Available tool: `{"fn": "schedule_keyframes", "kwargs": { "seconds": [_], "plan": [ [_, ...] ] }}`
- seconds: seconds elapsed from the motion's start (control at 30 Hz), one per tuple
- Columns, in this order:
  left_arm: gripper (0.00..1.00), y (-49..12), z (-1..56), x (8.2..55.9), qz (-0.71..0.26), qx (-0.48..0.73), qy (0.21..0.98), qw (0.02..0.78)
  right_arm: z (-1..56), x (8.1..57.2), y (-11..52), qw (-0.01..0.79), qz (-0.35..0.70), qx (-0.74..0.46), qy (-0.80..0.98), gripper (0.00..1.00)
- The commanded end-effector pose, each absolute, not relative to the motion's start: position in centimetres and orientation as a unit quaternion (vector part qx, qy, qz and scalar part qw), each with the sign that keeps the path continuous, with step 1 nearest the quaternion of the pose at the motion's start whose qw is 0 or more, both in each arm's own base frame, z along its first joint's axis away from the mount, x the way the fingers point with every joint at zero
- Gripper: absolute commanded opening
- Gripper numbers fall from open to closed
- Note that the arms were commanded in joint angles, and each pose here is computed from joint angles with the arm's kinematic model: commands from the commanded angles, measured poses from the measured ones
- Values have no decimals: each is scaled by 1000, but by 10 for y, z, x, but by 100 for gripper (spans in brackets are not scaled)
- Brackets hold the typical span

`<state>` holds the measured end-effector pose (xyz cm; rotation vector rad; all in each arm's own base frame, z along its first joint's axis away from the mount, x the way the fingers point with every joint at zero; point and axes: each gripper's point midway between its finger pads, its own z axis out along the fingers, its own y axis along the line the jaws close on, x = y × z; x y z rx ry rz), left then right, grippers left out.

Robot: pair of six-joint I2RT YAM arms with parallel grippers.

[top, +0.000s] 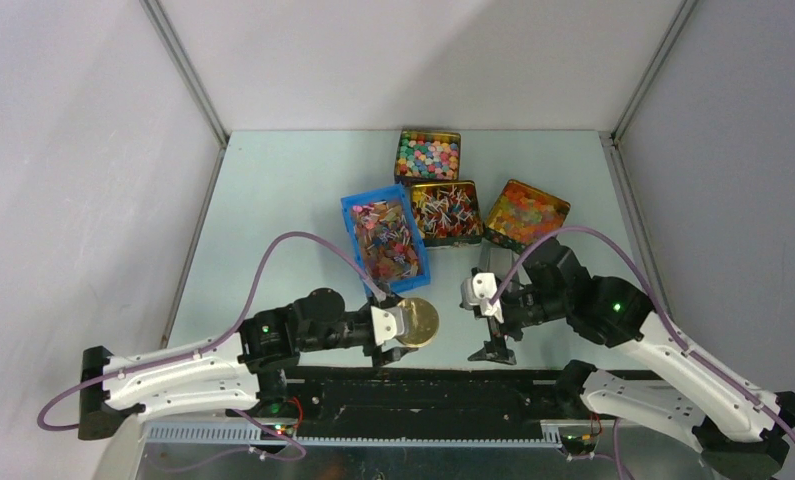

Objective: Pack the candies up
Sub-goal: Screw the bottle lid onto the packing bottle.

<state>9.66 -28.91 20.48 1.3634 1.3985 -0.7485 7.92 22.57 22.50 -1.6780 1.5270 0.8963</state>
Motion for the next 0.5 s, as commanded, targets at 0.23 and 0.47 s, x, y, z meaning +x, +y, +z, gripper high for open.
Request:
{"fn": "schedule_keyframes", "kwargs": {
  "seconds": [0.23, 0.47],
  "plan": [
    [44, -317, 235, 71, -383, 597, 498, 499, 290, 71, 277, 386, 410, -695, 446, 100],
    [42, -326, 245, 70, -396, 595, 487, 502, 275, 64, 292, 356, 415, -716, 433, 99]
  ]
}}
